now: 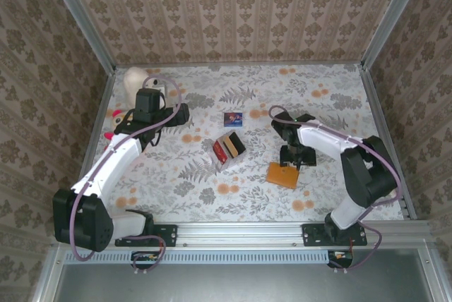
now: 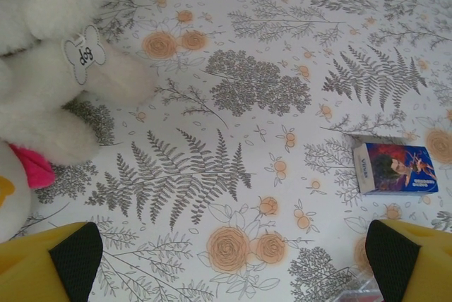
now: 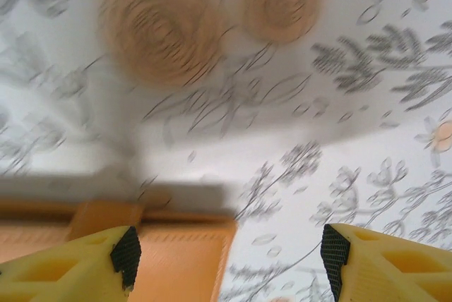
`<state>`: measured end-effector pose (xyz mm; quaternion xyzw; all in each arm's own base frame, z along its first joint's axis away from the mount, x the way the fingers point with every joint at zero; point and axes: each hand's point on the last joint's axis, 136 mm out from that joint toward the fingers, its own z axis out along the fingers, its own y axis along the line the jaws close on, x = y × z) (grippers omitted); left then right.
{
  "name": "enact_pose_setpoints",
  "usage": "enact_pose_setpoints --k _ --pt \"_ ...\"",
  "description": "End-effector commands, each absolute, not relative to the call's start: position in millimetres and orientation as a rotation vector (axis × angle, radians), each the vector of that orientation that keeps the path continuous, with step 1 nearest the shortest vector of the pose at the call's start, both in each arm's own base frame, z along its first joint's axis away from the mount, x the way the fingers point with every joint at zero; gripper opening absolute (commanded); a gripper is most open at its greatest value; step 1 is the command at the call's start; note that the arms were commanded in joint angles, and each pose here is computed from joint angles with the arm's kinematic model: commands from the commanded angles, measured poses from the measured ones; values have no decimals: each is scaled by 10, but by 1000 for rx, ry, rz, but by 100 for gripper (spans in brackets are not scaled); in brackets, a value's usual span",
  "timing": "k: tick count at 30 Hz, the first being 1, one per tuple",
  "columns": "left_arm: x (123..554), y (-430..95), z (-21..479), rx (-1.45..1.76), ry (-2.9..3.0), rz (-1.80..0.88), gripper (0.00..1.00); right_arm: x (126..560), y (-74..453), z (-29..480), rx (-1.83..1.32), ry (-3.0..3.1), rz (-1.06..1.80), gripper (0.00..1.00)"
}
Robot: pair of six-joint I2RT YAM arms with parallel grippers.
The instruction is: Take the credit cards out of the card holder
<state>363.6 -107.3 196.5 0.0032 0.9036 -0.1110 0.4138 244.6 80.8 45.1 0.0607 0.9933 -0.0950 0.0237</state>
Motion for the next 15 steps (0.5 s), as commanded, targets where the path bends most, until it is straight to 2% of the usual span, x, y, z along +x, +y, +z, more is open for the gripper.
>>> enact_pose_setpoints --k 1,5,7,9,15 --pt "3644 -1144 1998 5 2272 -331 100 2359 1026 651 154 3067 -75 72" --pt "3630 -1152 1989 2 2275 -333 100 2349 1363 710 -25 3051 169 78" --pt "3619 -1148 1998 1 2273 -332 100 2270 1465 636 -108 3093 164 88" --pt "3603 -1135 1998 -1 2273 -326 100 2212 1546 587 -132 3115 178 91" --pt "3574 -1098 1973 -21 2270 -315 100 2140 1792 474 -82 3150 382 87"
